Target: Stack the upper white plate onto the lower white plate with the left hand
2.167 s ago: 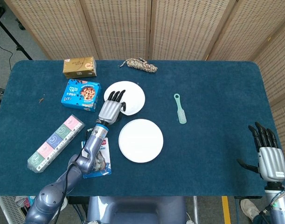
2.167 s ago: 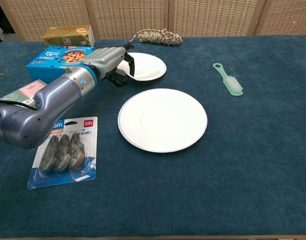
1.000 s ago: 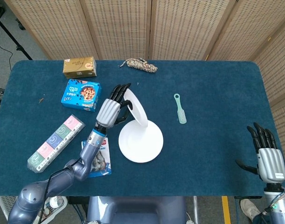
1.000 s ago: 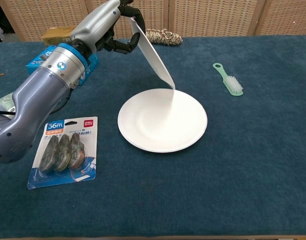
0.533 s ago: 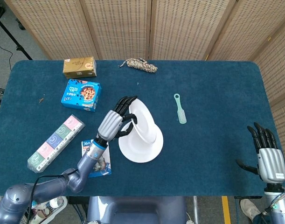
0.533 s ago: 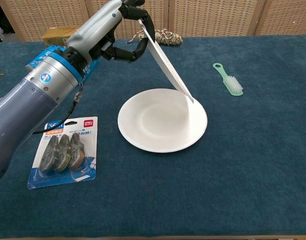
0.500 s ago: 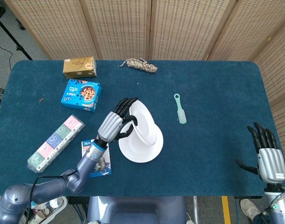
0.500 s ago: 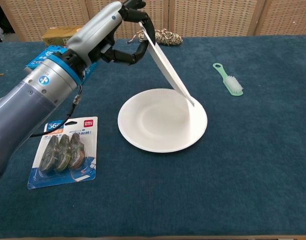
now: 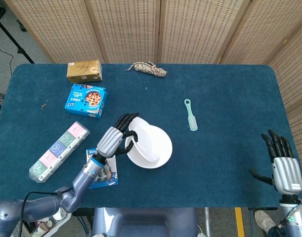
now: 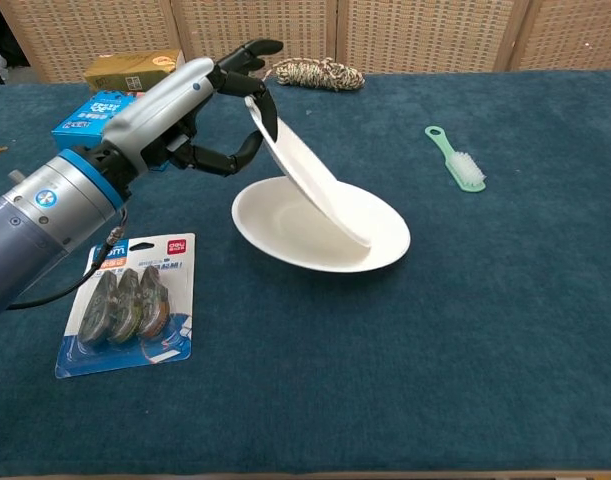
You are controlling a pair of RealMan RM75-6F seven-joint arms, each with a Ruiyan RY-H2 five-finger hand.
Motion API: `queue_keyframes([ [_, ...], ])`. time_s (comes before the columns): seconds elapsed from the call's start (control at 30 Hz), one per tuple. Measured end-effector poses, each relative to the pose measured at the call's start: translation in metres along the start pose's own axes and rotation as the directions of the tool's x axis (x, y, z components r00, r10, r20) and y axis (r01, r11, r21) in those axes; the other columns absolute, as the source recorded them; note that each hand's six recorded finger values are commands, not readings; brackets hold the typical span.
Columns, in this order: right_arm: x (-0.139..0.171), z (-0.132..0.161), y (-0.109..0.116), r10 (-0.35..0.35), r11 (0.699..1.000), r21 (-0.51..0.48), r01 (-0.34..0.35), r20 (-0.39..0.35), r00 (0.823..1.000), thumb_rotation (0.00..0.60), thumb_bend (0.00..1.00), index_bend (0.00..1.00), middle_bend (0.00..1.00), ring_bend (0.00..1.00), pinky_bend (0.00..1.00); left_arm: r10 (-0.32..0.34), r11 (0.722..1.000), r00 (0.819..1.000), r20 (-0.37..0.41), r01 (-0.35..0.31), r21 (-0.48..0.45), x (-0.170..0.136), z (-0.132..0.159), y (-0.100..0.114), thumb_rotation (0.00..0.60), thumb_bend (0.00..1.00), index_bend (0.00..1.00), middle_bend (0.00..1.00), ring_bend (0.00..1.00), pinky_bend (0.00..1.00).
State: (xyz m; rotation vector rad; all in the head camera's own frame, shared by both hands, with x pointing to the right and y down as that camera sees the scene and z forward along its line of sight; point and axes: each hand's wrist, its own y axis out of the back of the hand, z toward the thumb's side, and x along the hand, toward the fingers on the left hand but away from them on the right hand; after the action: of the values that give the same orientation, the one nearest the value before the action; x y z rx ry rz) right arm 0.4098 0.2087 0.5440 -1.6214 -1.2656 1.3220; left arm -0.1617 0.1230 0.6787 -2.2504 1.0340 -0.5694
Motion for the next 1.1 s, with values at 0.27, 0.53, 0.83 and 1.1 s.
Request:
queue_keyframes([
  [0.27, 0.000, 0.001, -0.001, 0.003, 1.000, -0.001, -0.003, -0.002, 1.000, 0.600, 0.00, 0.00, 0.00, 0.00, 0.00, -0.095, 0.995, 0.995, -0.003, 0.095, 0.037, -0.013, -0.009, 0.005, 0.600, 0.45, 0.56, 0.00, 0.00, 0.00],
  [0.53, 0.001, 0.002, -0.002, 0.008, 1.000, -0.005, -0.008, -0.003, 1.000, 0.600, 0.00, 0.00, 0.00, 0.00, 0.00, -0.200, 0.974, 0.980, -0.019, 0.201, 0.103, -0.034, -0.020, 0.012, 0.600, 0.41, 0.41, 0.00, 0.00, 0.00],
  [0.83, 0.001, 0.002, -0.003, 0.014, 1.000, -0.007, -0.014, -0.004, 1.000, 0.600, 0.00, 0.00, 0.00, 0.00, 0.00, -0.255, 0.952, 0.963, -0.085, 0.266, 0.151, -0.049, -0.037, 0.019, 0.600, 0.39, 0.33, 0.00, 0.00, 0.00],
  [1.1, 0.001, 0.001, -0.002, 0.014, 1.000, -0.011, -0.014, 0.000, 1.000, 0.600, 0.00, 0.00, 0.00, 0.00, 0.00, -0.394, 0.896, 0.912, -0.111, 0.409, 0.175, -0.064, -0.042, 0.003, 0.600, 0.38, 0.26, 0.00, 0.00, 0.00],
])
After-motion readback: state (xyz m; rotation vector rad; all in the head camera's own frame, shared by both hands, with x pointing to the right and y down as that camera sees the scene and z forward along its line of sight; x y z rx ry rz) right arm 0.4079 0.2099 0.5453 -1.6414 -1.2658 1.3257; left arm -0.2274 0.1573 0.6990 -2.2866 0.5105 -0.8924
